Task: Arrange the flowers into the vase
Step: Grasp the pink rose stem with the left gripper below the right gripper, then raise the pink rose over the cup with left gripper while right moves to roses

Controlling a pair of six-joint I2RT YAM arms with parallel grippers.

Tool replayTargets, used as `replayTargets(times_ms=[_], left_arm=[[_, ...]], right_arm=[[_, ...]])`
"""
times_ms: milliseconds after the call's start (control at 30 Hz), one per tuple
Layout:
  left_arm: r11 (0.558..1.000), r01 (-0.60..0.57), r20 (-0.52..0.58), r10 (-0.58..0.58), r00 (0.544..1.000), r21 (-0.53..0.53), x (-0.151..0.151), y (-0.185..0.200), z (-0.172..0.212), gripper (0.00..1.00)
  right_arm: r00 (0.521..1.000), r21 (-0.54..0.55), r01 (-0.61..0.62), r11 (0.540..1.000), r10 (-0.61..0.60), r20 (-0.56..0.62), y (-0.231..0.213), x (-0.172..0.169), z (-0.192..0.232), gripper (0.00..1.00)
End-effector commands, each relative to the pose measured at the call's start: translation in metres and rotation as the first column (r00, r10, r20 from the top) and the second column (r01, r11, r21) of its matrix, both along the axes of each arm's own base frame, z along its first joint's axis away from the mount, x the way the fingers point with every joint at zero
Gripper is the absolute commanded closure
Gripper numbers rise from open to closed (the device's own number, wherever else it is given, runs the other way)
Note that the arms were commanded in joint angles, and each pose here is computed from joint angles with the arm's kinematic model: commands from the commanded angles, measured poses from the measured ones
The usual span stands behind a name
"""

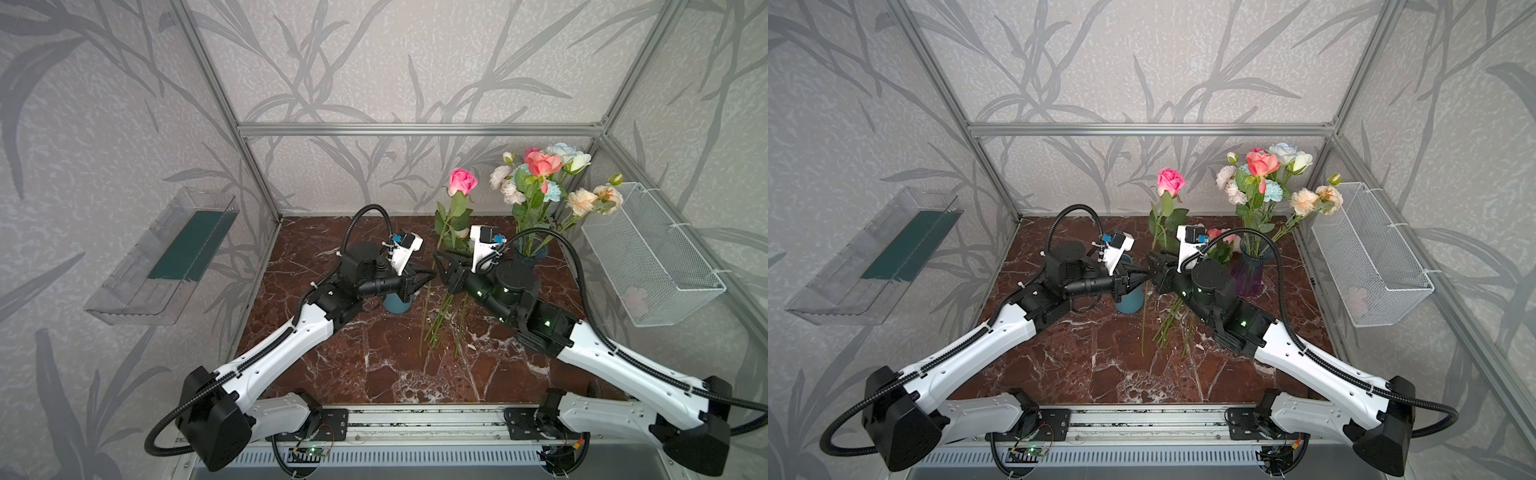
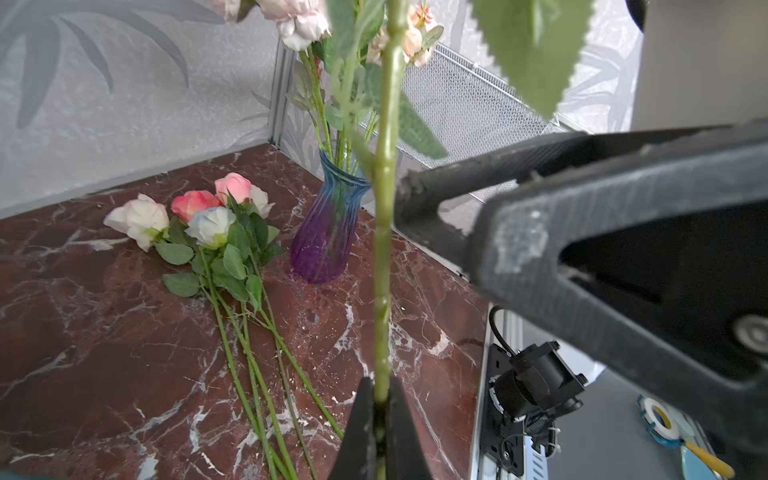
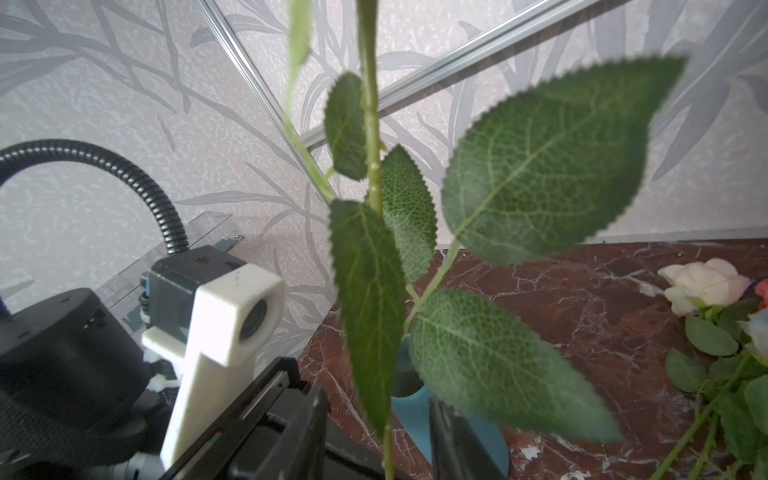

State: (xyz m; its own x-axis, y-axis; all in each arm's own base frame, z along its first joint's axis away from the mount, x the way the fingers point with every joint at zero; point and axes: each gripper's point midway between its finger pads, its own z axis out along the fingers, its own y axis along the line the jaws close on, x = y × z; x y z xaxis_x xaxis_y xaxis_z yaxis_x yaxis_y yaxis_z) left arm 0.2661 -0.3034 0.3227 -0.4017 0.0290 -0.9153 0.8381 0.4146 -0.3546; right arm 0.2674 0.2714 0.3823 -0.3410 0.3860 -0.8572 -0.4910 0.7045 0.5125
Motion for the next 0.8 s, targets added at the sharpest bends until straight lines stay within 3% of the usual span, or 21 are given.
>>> replayTargets(times_ms=[0,67,200,367,500,767], left_arm=[[0.985,-0.161,0.205,0.169,0.964,-0.055,0.014,0.024,0.057,1.00],[0.956,-0.286,0.279,0.293,0.915,-0.066,0.026,0.043,0.084,1.00],[0.865,-0.491,0.416,0.484,0.770,-0.098,0.044,0.079,0.134,1.00],[0.808,-0.579,0.528,0.541,0.654,-0.111,0.055,0.095,0.180,1.00],[0.787,-0.612,0.555,0.542,0.631,-0.072,0.075,0.093,0.187,1.00],[0.781,-0.624,0.465,0.548,0.695,0.012,0.109,0.088,0.124,1.00]], right_arm=[[0.999,0.039,-0.002,0.999,0.000,0.033,-0.022,-0.018,0.016,0.51],[0.999,0.043,0.021,0.999,-0.023,0.043,-0.038,-0.025,0.014,0.50],[0.990,-0.027,0.138,0.990,-0.138,0.006,-0.068,-0.025,-0.022,0.49],[0.990,-0.011,0.140,0.990,-0.140,-0.025,-0.082,-0.036,-0.041,0.49],[0.986,-0.033,0.164,0.986,-0.165,-0.020,-0.097,-0.041,-0.042,0.49],[0.974,-0.071,0.228,0.971,-0.228,0.012,-0.112,-0.040,-0.043,0.48]])
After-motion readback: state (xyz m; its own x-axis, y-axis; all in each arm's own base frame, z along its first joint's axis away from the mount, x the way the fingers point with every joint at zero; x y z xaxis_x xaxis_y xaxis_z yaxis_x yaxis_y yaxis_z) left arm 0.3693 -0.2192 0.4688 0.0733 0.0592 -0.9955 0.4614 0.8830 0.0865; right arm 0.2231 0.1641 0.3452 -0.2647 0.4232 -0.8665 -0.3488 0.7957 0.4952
